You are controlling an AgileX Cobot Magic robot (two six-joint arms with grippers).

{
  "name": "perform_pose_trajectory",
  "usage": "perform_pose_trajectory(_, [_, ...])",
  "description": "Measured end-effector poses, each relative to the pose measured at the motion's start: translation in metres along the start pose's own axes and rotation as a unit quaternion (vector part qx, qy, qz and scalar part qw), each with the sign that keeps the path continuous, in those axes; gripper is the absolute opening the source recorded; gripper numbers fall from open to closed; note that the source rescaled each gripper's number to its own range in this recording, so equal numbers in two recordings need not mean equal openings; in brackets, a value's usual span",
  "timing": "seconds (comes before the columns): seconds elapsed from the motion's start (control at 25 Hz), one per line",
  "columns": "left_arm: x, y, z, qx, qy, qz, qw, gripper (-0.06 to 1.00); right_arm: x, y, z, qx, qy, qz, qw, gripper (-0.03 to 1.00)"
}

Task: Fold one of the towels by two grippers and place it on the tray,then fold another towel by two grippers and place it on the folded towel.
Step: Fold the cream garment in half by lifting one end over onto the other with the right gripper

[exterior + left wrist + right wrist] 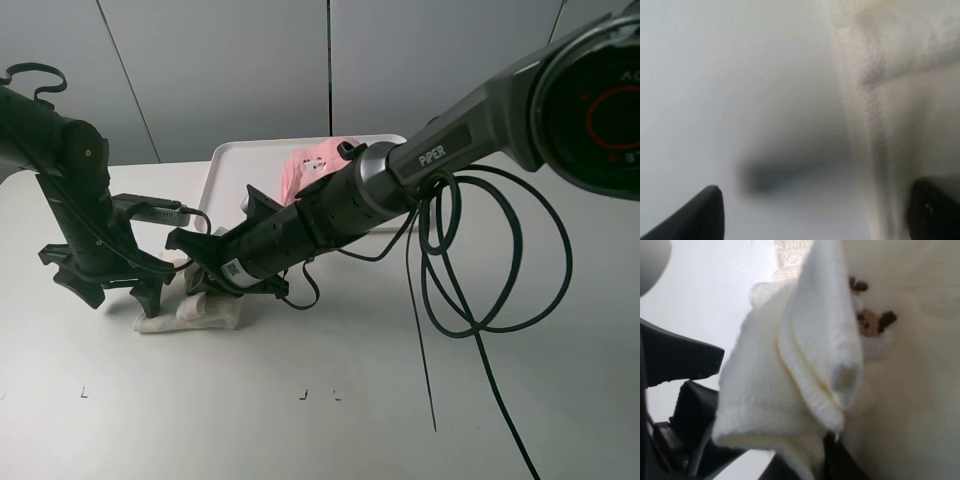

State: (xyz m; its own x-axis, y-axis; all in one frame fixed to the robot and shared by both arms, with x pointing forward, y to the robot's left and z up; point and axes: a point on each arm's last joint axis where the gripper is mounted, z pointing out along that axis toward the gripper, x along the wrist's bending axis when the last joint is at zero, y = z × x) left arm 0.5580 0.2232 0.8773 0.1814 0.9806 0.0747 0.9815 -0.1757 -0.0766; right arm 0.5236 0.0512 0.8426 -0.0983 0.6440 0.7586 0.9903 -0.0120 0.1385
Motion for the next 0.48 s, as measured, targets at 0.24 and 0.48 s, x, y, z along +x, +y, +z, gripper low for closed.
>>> perform_pose_trajectory(0.24, [0.004, 0.01, -0.037, -0.05, -0.009, -0.006, 0.999, 0.85, -0.001, 0.0, 0.0, 0.002, -0.007, 0.004, 1.0, 0.01])
perform_pose_trajectory(0.48, [0.02, 0.017, -0.07, -0.087, -0.013, -0.032, 0.996, 0.8, -0.001, 0.0, 0.0, 0.002, -0.007, 0.004, 1.0, 0.01])
